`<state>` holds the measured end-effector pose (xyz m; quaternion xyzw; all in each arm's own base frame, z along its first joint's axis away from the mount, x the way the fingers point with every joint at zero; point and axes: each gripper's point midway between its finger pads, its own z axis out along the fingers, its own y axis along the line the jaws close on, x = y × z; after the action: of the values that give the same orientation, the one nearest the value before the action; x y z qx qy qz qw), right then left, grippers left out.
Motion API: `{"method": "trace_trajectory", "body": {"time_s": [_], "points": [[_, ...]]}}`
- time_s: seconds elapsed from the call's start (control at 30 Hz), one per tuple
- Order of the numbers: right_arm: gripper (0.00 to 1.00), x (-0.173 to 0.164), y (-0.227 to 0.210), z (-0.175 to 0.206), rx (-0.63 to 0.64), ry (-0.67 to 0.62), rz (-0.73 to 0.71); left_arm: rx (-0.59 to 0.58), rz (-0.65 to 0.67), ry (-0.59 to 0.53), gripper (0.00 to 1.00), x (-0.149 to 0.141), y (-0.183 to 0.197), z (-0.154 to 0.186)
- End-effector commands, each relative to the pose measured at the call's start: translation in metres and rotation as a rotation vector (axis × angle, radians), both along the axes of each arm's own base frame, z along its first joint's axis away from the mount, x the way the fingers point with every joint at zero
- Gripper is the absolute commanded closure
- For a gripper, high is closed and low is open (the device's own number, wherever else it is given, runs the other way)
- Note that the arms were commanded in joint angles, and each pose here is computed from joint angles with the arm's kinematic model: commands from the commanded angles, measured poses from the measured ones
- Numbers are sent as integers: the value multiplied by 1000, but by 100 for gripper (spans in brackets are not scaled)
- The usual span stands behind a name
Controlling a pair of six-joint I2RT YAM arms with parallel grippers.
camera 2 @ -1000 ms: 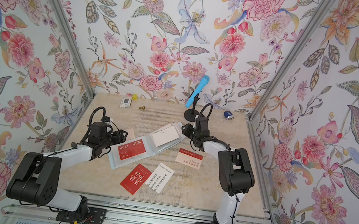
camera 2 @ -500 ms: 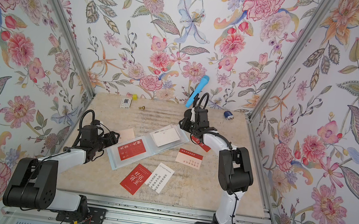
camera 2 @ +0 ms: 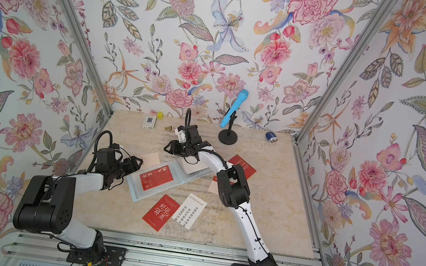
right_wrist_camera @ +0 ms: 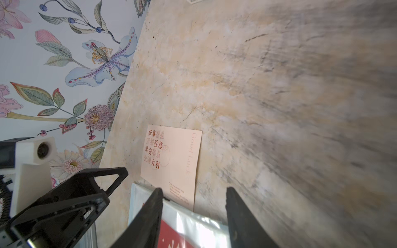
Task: Place the photos into the photo albums
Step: Pick up the photo at the center of the board.
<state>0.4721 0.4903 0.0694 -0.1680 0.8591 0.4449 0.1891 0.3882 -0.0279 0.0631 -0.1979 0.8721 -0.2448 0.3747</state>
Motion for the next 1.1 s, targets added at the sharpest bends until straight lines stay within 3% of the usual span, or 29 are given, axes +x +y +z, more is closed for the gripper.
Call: {"method": "trace_trajectory", "body": {"time_s": [0.0, 0.6, 1.07], "points": [[50, -8, 17, 6, 26, 49, 25, -14, -5, -32, 23, 10, 3, 9], [50, -19, 25, -55, -120, 114, -94, 28, -3, 32, 23, 18, 13, -21], [50, -34, 46, -56, -62, 190, -62, 5, -28, 57, 23, 13, 9, -36]]}}
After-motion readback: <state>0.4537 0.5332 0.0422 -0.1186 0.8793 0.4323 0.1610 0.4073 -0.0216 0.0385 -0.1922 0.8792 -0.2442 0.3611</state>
